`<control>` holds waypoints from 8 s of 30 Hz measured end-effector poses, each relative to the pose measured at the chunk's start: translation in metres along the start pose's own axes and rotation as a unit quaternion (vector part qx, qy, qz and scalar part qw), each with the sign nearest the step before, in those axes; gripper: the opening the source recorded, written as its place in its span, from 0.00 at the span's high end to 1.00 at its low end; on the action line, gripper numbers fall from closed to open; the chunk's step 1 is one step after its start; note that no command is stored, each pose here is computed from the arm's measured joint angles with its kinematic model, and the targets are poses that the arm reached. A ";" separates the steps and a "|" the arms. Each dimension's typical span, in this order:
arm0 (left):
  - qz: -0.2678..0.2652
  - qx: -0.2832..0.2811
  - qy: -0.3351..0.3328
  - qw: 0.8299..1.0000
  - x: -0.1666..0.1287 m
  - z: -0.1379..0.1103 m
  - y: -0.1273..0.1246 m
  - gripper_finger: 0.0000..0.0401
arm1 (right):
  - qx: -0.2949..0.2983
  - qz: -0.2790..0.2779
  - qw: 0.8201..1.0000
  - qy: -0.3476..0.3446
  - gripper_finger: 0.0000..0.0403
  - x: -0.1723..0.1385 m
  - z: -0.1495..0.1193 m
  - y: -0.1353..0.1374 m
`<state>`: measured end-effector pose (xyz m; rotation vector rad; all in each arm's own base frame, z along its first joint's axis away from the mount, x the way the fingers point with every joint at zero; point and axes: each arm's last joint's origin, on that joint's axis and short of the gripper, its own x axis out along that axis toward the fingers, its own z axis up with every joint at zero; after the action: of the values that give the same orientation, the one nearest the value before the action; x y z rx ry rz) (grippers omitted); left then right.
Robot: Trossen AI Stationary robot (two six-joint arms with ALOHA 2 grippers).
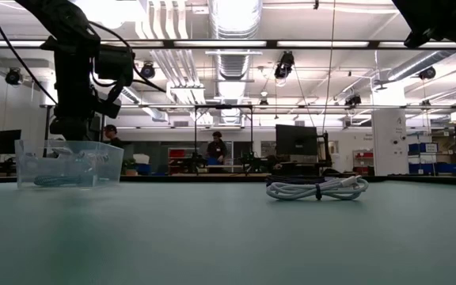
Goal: Pick and place USB-C Cables
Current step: Put the white charger cable into the transparent bin, then put the violet charger cable into the transparent bin
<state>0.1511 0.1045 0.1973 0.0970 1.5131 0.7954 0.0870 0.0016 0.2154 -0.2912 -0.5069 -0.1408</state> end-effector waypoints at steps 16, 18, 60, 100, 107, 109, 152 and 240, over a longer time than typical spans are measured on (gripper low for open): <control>0.000 0.000 0.000 1.000 0.000 0.000 0.000 0.98 | 0.000 0.000 1.000 0.000 0.93 0.000 0.000 0.000; 0.000 0.000 0.000 1.000 0.000 0.000 0.000 0.98 | 0.000 0.000 1.000 0.000 0.93 0.000 0.000 0.000; -0.005 -0.039 -0.071 0.997 -0.035 0.024 0.016 0.81 | 0.000 0.000 1.000 0.000 0.93 0.000 0.000 0.000; -0.228 0.097 -0.497 0.831 -0.182 0.054 -0.143 0.81 | 0.182 -0.006 0.972 0.150 0.93 0.000 -0.029 0.008; -0.210 0.123 -0.511 0.825 -0.184 0.053 -0.139 0.81 | 0.201 -0.073 0.958 0.190 0.93 0.002 -0.038 0.008; -0.210 0.124 -0.509 0.825 -0.184 0.053 -0.139 0.81 | 0.194 -0.096 0.956 0.198 0.93 0.003 -0.040 0.007; -0.237 0.041 -0.608 0.757 -0.169 0.043 -0.140 0.81 | 0.048 -0.139 0.828 0.540 0.93 0.102 -0.051 -0.023; -0.245 0.033 -0.603 0.759 -0.167 0.043 -0.140 0.81 | 0.097 -0.066 0.757 0.643 0.95 0.095 -0.188 -0.072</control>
<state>0.2693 -0.0696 0.2696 0.2056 0.2685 0.1171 0.2405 -0.1304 0.1228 0.0930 0.8482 -0.3807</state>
